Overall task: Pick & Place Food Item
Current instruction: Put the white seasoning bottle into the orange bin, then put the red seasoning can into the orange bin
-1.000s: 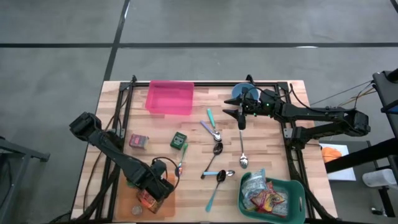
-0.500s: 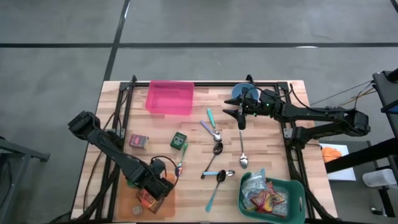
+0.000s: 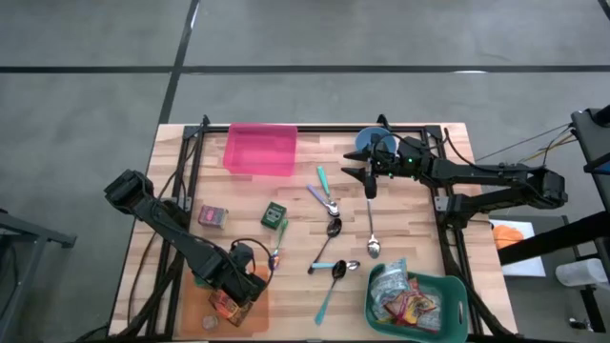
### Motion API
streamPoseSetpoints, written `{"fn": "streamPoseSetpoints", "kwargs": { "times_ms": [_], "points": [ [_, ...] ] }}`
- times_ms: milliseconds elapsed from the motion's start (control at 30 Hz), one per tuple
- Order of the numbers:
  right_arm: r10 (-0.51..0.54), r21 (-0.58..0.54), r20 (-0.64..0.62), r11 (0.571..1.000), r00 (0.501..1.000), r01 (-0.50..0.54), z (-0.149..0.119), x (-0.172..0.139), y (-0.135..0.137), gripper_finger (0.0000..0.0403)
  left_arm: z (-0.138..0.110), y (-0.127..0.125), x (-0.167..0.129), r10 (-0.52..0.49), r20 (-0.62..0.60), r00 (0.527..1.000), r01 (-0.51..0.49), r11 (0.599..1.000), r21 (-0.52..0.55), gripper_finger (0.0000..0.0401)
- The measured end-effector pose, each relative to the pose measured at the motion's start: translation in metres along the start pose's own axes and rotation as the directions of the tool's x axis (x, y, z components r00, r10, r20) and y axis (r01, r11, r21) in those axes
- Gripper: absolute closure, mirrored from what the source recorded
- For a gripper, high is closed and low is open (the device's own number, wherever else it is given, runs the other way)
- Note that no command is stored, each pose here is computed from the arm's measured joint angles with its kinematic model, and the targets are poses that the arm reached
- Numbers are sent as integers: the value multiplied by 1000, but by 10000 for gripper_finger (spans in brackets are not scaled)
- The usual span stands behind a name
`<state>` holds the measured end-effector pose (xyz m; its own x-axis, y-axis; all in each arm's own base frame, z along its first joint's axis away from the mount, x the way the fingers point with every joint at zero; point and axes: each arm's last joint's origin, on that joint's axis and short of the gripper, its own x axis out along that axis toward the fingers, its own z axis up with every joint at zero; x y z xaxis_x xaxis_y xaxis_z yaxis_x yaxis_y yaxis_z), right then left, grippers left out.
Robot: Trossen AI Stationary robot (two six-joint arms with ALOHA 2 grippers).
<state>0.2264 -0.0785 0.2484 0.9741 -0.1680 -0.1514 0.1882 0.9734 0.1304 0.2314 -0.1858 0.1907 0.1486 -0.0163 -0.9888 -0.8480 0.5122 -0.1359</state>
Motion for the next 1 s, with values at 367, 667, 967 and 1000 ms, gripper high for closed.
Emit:
{"fn": "streamPoseSetpoints", "kwargs": {
  "times_ms": [367, 667, 967, 1000],
  "points": [
    [0, 0, 0, 1000, 1000, 0, 0, 0, 0, 192, 3, 6, -20, -50, -2, 999, 50, 997, -58, 90],
    [0, 0, 0, 1000, 1000, 0, 0, 0, 0, 192, 9, 21, -49, -97, 60, 993, 103, 989, -103, 89],
    [1, 0, 0, 1000, 1000, -1, 0, 0, 0, 192, 18, 39, -67, -74, 181, 981, 98, 987, -129, 89],
    [0, 0, 0, 1000, 1000, 0, 0, 0, 0, 192, 19, 40, -69, -73, 189, 979, 99, 986, -132, 89]
  ]
}}
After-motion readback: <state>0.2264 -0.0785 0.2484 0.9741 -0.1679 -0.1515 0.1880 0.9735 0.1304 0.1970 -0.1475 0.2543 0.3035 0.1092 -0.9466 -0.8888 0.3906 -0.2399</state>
